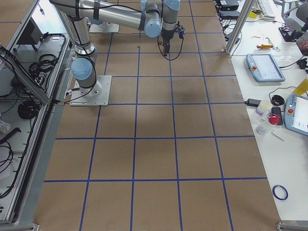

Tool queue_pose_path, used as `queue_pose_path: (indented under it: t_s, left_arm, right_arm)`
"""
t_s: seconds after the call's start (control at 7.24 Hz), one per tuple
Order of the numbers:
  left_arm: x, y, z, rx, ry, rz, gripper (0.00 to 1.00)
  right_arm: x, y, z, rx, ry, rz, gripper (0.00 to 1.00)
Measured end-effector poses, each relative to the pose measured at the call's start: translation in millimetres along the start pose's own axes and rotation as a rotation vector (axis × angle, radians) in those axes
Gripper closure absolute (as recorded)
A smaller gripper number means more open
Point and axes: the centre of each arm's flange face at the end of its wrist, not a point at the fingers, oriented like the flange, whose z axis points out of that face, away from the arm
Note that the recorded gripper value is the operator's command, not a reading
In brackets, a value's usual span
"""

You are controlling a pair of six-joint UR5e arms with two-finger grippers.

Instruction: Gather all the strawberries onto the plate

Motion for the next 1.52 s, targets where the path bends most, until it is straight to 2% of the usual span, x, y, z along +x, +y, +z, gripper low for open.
queue_pose_path:
  t_s: [0.28,0.55,0.83,1.11,1.24,1.38,1.52]
  left_arm:
    - [42.7,-7.7,30.2,-0.016,-0.005,-0.014,0.00]
    - [91.5,-21.6,75.9,0.035,0.006,-0.109,0.00]
    - [138.7,-9.9,149.0,0.073,0.011,-0.121,0.00]
    - [162.0,2.7,205.4,0.062,0.001,-0.120,0.00]
    - [167.3,1.1,224.2,0.070,-0.008,-0.119,0.10]
    - [170.0,-1.8,238.5,0.079,-0.018,-0.118,0.10]
    - [172.2,-5.1,247.7,0.089,-0.019,-0.118,0.15]
  right_arm:
    - [6.3,8.4,-65.4,-0.021,0.006,-0.014,0.00]
    - [10.4,11.2,-99.0,0.001,0.015,-0.009,0.00]
    - [10.5,11.7,-108.0,0.018,0.018,-0.004,0.00]
    - [10.2,12.1,-108.4,0.019,0.018,-0.003,0.00]
    - [10.2,12.2,-108.6,0.019,0.019,-0.002,0.00]
    - [10.1,12.1,-108.8,0.021,0.019,-0.002,0.00]
    - [10.1,12.1,-109.0,0.022,0.019,-0.002,0.00]
